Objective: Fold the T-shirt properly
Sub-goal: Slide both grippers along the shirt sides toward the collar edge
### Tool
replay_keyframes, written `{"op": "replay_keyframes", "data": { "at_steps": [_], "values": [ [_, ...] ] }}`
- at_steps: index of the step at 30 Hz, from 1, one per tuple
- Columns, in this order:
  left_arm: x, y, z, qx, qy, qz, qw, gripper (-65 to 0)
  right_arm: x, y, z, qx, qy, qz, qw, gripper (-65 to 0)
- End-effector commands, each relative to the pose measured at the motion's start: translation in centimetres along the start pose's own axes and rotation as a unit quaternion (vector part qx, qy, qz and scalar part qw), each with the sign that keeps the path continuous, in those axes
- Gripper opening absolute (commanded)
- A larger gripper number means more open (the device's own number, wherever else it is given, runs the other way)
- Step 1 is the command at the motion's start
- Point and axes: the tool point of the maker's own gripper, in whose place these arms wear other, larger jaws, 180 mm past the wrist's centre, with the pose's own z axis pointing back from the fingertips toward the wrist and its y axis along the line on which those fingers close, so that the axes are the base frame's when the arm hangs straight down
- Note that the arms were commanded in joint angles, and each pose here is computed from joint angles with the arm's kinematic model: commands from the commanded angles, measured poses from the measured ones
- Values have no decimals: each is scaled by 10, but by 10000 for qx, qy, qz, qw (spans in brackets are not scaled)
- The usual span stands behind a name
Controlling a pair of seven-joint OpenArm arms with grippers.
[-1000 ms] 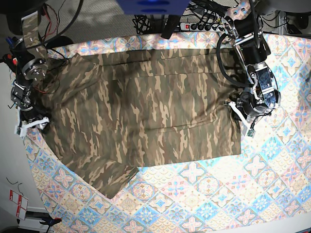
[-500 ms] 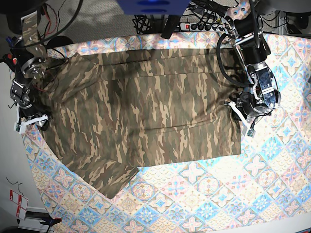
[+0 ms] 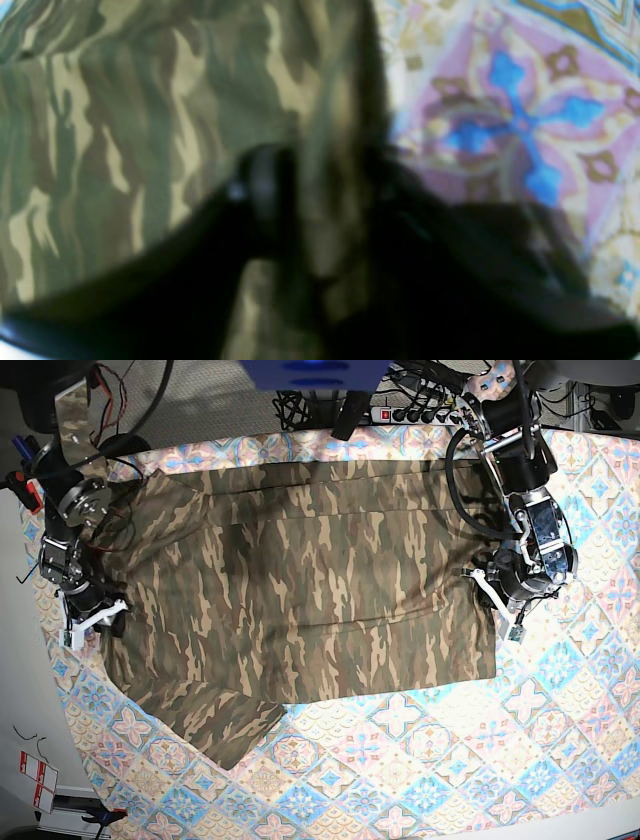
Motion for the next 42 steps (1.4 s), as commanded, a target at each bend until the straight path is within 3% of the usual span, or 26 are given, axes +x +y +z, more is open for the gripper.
{"op": "replay_keyframes", "data": {
  "at_steps": [1,5,11,17,25,27,32,39,42],
  "values": [
    [-10,1,1,15,296,-124,9995,-578,-7,2,0,66,325,144,9993,-533],
    [-9,2,1,16,281,-126,9995,-581,2,-4,2,-16,229,234,9995,-599],
    [7,7,9,156,101,-236,9995,-582,22,-19,8,-227,-22,446,9987,-620],
    [29,4,23,364,99,-814,9960,-582,28,-53,34,-714,-183,956,9927,-621],
    [30,0,26,389,151,-983,9943,-583,11,-52,50,-890,-6,1353,9868,-622],
    [26,-1,25,363,169,-971,9945,-583,9,-35,53,-568,-111,1457,9876,-622],
    [15,-4,25,336,239,-997,9942,-583,29,-21,60,-625,-417,1736,9819,-622],
    [32,0,63,807,-203,-1398,9867,-583,18,-23,76,-731,-419,1972,9767,-623],
    [32,0,71,899,-258,-1487,9845,-583,27,-15,79,-710,-707,2035,9739,-623]
  ]
}}
